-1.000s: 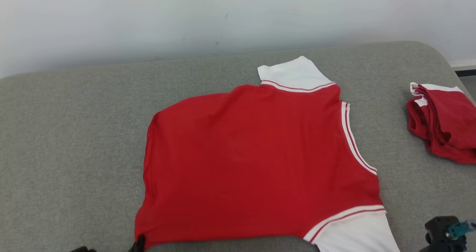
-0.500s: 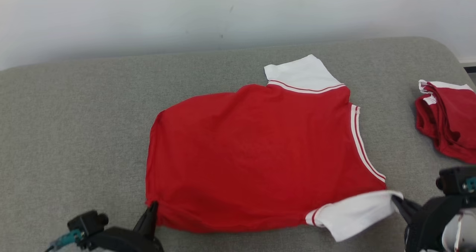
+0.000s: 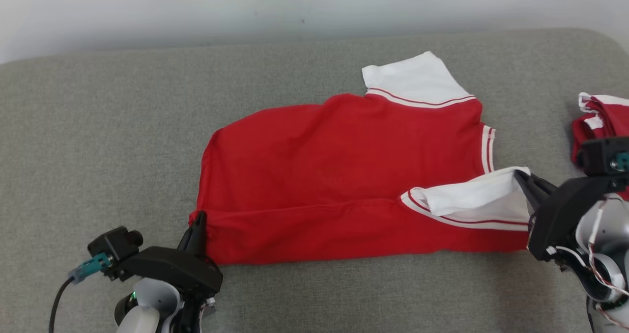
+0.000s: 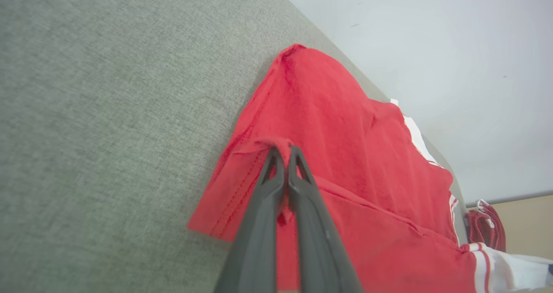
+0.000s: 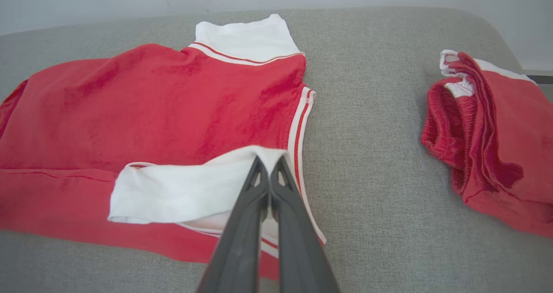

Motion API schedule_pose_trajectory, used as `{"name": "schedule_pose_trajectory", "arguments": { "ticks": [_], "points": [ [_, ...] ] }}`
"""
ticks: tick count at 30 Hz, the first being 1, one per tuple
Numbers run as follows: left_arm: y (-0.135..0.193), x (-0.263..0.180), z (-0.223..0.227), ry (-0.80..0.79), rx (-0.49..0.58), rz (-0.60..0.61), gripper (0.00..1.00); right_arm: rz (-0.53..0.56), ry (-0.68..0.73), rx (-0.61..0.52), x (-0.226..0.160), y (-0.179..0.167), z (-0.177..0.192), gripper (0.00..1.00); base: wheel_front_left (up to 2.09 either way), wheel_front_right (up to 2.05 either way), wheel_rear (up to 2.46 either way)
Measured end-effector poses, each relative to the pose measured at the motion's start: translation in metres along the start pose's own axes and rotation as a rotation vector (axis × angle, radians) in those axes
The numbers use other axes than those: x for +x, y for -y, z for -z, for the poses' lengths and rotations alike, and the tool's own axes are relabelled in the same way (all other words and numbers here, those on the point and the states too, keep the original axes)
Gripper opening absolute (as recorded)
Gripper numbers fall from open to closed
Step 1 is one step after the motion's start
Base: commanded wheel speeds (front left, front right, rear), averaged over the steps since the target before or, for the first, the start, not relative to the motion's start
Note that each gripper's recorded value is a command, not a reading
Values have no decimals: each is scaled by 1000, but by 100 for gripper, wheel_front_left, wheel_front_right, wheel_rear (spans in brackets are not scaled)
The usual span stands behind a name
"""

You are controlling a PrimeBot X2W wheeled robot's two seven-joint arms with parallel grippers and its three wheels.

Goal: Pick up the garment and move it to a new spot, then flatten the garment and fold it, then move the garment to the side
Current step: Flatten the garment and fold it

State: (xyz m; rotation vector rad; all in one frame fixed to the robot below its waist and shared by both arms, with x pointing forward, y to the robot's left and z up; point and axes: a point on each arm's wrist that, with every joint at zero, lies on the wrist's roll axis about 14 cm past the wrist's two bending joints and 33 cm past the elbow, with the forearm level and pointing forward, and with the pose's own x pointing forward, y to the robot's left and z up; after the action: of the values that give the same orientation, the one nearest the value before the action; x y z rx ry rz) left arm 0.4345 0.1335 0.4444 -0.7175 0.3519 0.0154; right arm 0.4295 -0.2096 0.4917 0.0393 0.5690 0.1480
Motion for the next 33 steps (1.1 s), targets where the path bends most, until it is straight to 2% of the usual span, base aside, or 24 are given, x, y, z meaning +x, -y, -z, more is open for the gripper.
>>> {"name": "schedule_pose_trajectory", "arguments": {
  "ticks": [14, 15, 16, 17, 24, 27, 33],
  "points": [
    [-19, 17, 7, 19, 11, -52, 0, -44, -1, -60, 45, -7, -9, 0, 0, 0, 0],
    [-20, 17, 7, 19, 11, -54, 7, -35, 12, -59, 46, -5, -11, 49, 0, 0, 0],
    [-19, 18, 7, 20, 12, -52, 87, -30, 23, -52, 48, -3, -14, 100, 0, 0, 0],
    [-17, 19, 6, 24, 13, -43, 100, -31, 35, -45, 48, -4, -16, 100, 0, 0, 0],
    [-12, 19, -8, 93, 116, -18, 100, -45, 127, -8, 46, -11, -32, 100, 0, 0, 0],
    [-11, 16, -20, 148, 185, -16, 100, -25, 141, 2, 38, -4, -32, 100, 0, 0, 0],
    [-12, 3, -10, 137, 434, -9, 100, 67, 35, 31, 20, 25, 6, 100, 0, 0, 0]
  ]
}}
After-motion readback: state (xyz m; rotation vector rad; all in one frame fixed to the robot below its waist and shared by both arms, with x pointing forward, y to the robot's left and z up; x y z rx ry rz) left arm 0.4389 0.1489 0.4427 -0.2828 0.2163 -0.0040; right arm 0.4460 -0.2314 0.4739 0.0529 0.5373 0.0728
